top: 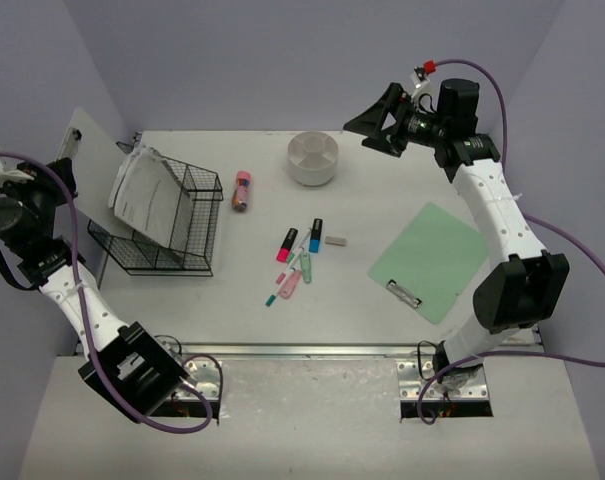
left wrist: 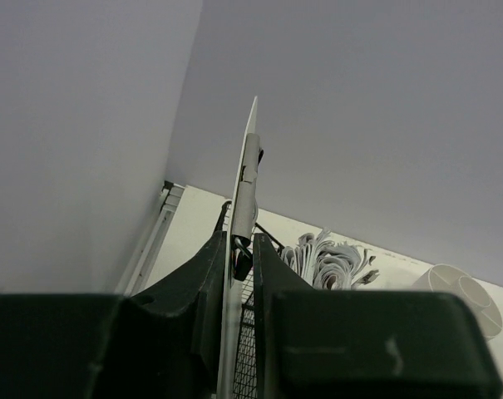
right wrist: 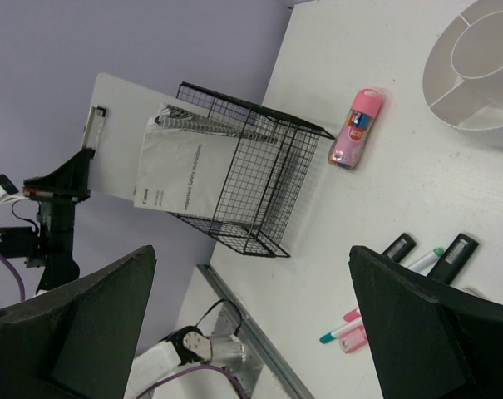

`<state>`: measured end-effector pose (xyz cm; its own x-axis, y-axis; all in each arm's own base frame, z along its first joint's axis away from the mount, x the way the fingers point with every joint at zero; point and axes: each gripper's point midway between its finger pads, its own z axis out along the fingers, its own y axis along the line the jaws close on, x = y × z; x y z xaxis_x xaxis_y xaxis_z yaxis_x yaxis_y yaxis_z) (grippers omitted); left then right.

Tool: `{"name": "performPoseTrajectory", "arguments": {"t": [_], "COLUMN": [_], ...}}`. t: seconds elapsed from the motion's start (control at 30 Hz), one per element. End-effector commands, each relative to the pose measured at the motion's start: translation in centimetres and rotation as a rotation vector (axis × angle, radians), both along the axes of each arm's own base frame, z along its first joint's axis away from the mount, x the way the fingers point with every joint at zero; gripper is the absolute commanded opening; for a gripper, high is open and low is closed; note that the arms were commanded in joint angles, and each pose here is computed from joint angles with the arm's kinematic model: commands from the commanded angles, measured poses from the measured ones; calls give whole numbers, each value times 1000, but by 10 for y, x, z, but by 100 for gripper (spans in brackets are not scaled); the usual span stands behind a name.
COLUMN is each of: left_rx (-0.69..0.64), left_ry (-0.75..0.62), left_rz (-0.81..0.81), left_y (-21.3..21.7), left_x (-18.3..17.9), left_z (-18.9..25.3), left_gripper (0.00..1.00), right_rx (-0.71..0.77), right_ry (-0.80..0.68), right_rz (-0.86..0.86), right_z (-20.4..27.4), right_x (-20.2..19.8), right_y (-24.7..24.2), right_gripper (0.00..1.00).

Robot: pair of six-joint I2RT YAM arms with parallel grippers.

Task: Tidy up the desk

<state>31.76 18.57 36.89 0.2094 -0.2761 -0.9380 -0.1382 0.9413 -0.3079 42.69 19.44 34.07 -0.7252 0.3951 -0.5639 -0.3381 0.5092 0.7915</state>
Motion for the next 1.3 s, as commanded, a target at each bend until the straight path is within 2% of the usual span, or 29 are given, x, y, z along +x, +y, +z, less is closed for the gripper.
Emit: {"name": "performPoseTrajectory", "arguments": {"t": [0.0,0.27,0.5,0.67,0.77,0.83,0.9,0.97,1.07,1.2,1.27], "left_rx": [58,33,17,49,92,145,219,294,399,468,468], "left_ry": [-68,-14,3,-50,-99,-134,-160,-166,-160,-157,-141], "left_rz": [-10,-7,19,5,-13,-26,-33,-44,-69,-115,-151], "left_y": [-10,-12,-16,-24,-32,-40,-52,-65,-86,-108,-118], "left_x": [1,7,0,-4,-7,-11,-14,-14,-14,-18,-17], "left_z": [12,-16,-18,22,64,96,127,151,167,167,161], "left_gripper": [0,2,54,74,82,83,85,89,91,92,92], "right_rx": [-8,-15,-51,-138,-252,-408,-535,-729,-941,-1091,-1137], "right_ry": [-47,-48,-76,-121,-142,-207,-193,-181,-191,-192,-162], "right_rz": [16,20,8,-16,-54,-57,-45,-9,147,422,547], "right_z": [4,3,5,1,-6,-14,-29,-54,-92,-151,-182], "right_x": [0,-2,-3,-2,-2,-2,-8,-15,-41,-91,-122], "right_y": [0,0,-6,-21,-40,-58,-72,-96,-122,-138,-146], "right_gripper": [99,99,99,99,99,99,97,93,80,60,56]}}
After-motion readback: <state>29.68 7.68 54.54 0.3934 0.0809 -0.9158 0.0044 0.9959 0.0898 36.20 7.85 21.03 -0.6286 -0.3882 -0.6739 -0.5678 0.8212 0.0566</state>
